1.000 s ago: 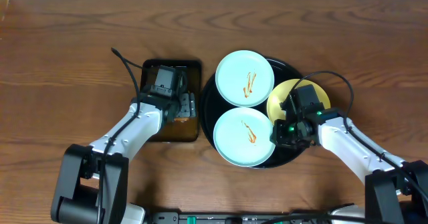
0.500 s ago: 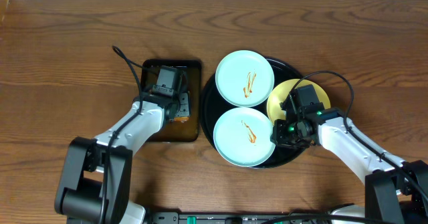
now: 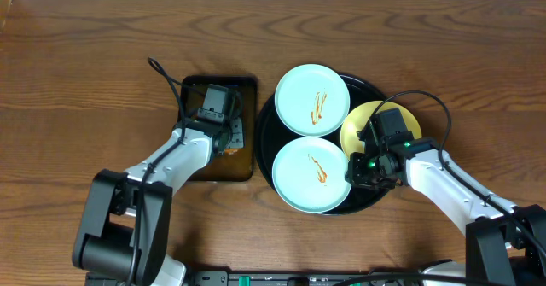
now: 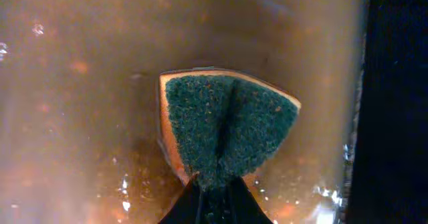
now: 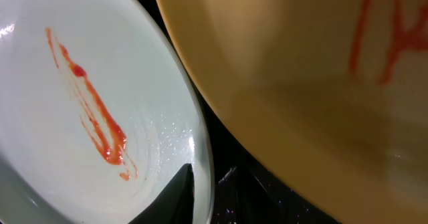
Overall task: Clean dirty plates on tray and stack at the side
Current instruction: 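Grasp the green sponge with the left gripper in the water tray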
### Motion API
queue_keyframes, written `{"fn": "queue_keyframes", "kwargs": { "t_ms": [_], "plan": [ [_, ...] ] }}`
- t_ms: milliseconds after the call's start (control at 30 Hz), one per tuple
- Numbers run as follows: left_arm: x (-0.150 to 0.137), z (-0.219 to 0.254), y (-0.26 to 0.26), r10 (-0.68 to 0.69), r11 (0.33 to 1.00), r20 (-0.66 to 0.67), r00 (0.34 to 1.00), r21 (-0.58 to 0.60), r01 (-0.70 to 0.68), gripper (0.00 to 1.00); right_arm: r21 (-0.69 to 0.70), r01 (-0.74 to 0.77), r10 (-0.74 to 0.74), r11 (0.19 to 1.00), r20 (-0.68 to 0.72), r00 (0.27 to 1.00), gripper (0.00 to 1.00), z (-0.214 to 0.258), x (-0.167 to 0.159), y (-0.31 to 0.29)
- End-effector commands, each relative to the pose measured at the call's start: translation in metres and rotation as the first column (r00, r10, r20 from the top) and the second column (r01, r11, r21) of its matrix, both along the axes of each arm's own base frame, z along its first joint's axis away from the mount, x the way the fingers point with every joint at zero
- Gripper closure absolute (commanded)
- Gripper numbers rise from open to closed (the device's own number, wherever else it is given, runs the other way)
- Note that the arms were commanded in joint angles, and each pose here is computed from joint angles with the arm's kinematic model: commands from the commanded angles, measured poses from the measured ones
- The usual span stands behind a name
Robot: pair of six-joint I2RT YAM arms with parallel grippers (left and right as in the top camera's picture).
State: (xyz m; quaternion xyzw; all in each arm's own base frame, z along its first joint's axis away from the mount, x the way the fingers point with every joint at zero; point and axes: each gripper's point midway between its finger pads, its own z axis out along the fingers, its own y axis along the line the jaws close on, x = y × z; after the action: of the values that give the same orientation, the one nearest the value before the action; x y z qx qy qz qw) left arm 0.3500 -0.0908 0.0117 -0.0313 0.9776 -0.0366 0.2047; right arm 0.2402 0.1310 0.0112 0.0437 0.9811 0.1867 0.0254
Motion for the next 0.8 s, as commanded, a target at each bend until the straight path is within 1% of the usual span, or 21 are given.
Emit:
{"fn": "queue_keyframes", "kwargs": {
  "t_ms": [0,200,333,400,467,633,700,767],
  "plan": [
    [0.015,0.030,-0.001,0.008,1.000,0.094,0.996,-0.010,-0.007,0.93,-0.009,-0.006,0.006,1.000,-0.008,1.000,0.80,-0.003,-0.003,0.000],
    [0.016,0.047,-0.001,0.009,1.000,0.132,0.991,-0.023,-0.006,0.93,-0.009,-0.006,0.006,1.000,-0.007,1.000,0.81,-0.003,-0.003,0.000],
    [0.010,0.044,0.001,0.009,1.000,0.107,0.994,-0.016,-0.007,0.92,-0.009,-0.006,0.006,1.000,-0.007,1.000,0.86,-0.003,-0.003,0.000],
    [0.008,0.043,0.001,0.009,1.000,0.098,0.995,-0.013,-0.007,0.93,-0.009,-0.006,0.006,1.000,-0.006,1.000,0.94,-0.003,-0.003,0.000],
    [0.009,0.043,0.001,0.008,1.000,0.100,0.995,-0.014,-0.007,0.93,-0.008,-0.006,0.006,1.000,-0.004,1.000,0.99,-0.002,-0.002,0.001],
    [0.012,0.046,0.000,0.008,1.000,0.116,0.993,-0.017,-0.006,0.93,-0.008,-0.007,0.006,1.000,-0.004,1.000,0.99,-0.002,-0.002,0.001],
    [0.018,0.051,-0.001,-0.012,1.000,0.150,0.989,-0.013,0.014,0.93,-0.008,-0.007,0.006,1.000,-0.003,1.000,0.99,-0.002,-0.002,0.001],
    [0.028,0.065,-0.004,-0.023,0.999,0.215,0.976,-0.022,0.028,0.93,-0.007,-0.006,0.006,1.000,0.000,1.000,0.99,-0.002,-0.001,0.001]
  ]
}}
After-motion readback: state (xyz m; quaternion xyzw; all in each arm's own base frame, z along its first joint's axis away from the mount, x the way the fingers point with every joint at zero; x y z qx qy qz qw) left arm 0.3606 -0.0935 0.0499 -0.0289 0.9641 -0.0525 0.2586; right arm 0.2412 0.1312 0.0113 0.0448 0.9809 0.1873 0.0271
